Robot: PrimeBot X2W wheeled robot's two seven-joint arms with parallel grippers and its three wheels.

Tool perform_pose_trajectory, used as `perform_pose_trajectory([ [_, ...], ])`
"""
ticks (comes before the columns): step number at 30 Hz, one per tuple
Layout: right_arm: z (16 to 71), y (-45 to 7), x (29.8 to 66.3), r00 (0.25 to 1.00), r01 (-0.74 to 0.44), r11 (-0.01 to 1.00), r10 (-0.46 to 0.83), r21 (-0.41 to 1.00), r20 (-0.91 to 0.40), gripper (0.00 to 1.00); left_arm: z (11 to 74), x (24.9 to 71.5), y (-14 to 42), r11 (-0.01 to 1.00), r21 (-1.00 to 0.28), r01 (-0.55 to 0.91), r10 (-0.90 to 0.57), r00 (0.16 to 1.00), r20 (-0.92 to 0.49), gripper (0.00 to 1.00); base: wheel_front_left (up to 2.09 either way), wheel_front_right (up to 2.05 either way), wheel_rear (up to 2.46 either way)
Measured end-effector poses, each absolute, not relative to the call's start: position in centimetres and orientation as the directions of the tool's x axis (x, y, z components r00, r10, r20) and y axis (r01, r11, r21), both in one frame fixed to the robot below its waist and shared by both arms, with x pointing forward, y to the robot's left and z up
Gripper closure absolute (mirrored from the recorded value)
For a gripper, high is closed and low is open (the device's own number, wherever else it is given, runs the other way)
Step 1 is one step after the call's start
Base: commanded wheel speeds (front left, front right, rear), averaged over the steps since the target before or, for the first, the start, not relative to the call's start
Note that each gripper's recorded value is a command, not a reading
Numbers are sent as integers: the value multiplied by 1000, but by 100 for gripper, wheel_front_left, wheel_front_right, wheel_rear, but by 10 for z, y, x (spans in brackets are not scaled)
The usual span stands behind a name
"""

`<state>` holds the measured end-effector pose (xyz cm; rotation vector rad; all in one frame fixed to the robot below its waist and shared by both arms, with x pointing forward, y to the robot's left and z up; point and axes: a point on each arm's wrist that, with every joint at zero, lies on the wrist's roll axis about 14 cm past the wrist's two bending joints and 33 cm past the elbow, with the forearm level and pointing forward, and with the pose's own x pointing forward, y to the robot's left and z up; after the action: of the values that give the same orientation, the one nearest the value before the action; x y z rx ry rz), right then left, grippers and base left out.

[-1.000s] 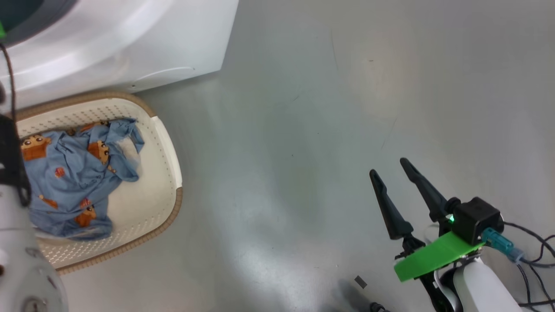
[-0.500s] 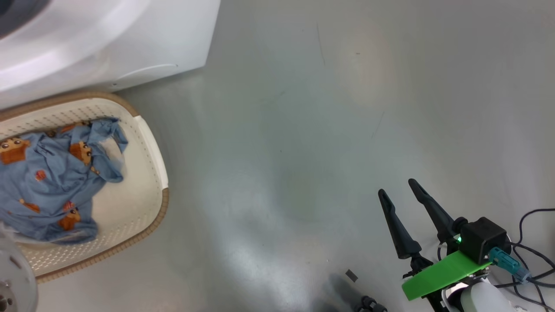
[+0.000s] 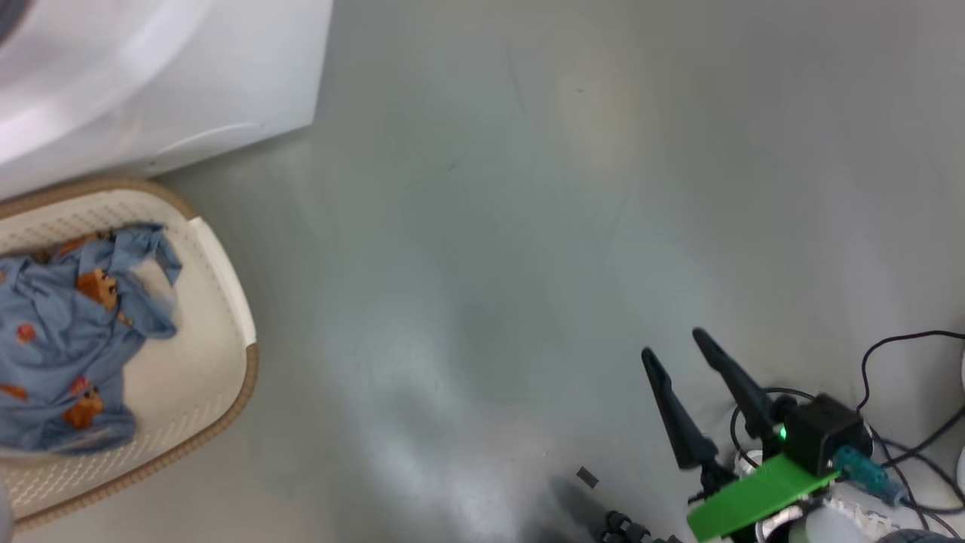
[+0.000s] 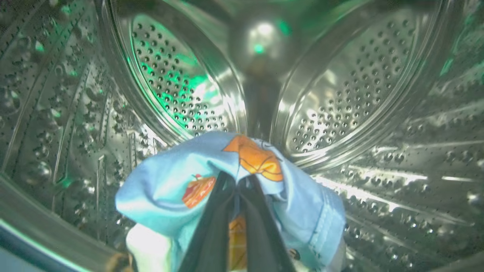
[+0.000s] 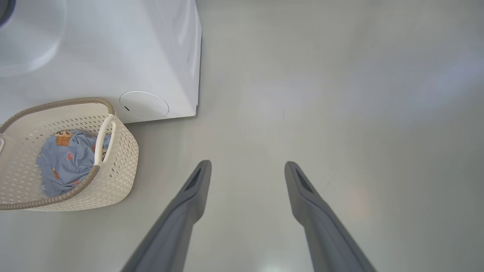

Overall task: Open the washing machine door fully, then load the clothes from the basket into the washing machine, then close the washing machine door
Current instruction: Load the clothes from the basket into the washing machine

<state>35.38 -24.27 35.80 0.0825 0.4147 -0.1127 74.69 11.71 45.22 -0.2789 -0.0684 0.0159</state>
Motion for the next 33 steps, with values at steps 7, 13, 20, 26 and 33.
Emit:
perform_pose_trajectory([
  [7,360,-247,330,894,177,982,-133,64,-428,0,428,744,97,970,-241,9,-25,998,-63,100,0,0,0],
  [13,363,-245,330,898,180,981,-134,73,-418,0,424,745,85,971,-239,27,-57,991,-119,56,0,0,0],
  [20,361,-240,333,901,173,981,-121,89,-417,0,419,741,88,977,-214,5,-44,983,-177,0,0,0,0],
  [26,362,-233,337,909,153,982,-96,110,-406,0,426,734,96,977,-212,-34,-8,981,-196,0,0,0,0],
  [33,364,-222,344,919,118,984,-57,134,-389,0,439,723,104,967,-242,-77,27,979,-200,0,0,0,0],
])
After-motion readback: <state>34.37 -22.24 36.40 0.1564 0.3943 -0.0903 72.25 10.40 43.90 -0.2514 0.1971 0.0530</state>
